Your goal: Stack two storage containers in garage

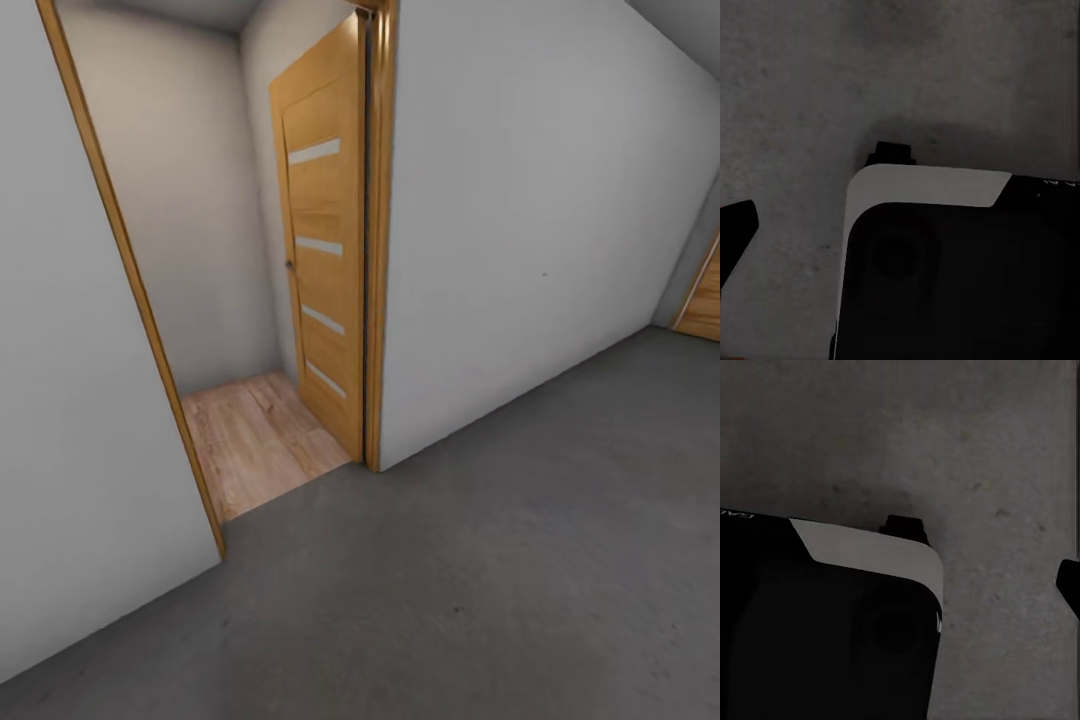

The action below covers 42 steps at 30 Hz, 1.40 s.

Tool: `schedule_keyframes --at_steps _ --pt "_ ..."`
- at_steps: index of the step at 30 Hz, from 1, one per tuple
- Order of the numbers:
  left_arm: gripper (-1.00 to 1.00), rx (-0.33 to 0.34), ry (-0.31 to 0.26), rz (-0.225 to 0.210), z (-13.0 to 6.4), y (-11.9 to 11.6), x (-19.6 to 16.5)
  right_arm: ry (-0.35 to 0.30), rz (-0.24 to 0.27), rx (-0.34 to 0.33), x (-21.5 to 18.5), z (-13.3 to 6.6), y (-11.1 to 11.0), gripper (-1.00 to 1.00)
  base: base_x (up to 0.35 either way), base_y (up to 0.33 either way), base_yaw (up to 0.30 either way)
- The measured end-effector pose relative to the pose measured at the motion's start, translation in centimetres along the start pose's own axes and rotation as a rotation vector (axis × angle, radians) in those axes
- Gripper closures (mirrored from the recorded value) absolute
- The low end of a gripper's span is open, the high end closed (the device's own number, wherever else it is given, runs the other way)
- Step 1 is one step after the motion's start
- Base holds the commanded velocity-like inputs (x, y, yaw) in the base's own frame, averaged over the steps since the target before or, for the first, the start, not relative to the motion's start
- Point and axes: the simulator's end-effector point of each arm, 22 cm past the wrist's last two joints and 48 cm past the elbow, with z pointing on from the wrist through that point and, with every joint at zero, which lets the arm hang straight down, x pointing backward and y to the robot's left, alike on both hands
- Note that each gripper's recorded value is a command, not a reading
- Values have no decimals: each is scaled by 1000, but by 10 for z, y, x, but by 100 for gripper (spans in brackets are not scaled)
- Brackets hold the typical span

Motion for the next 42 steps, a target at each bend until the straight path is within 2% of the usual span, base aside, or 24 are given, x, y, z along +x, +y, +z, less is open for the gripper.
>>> schedule_keyframes --at_steps 10,42 --pt "-100 0 0 0 0 0 0 2 -1 15 1 1 -10 -100 321 0 0" --pt "-100 0 0 0 0 0 0 -1 0 13 1 1 -9 -100 321 0 0"
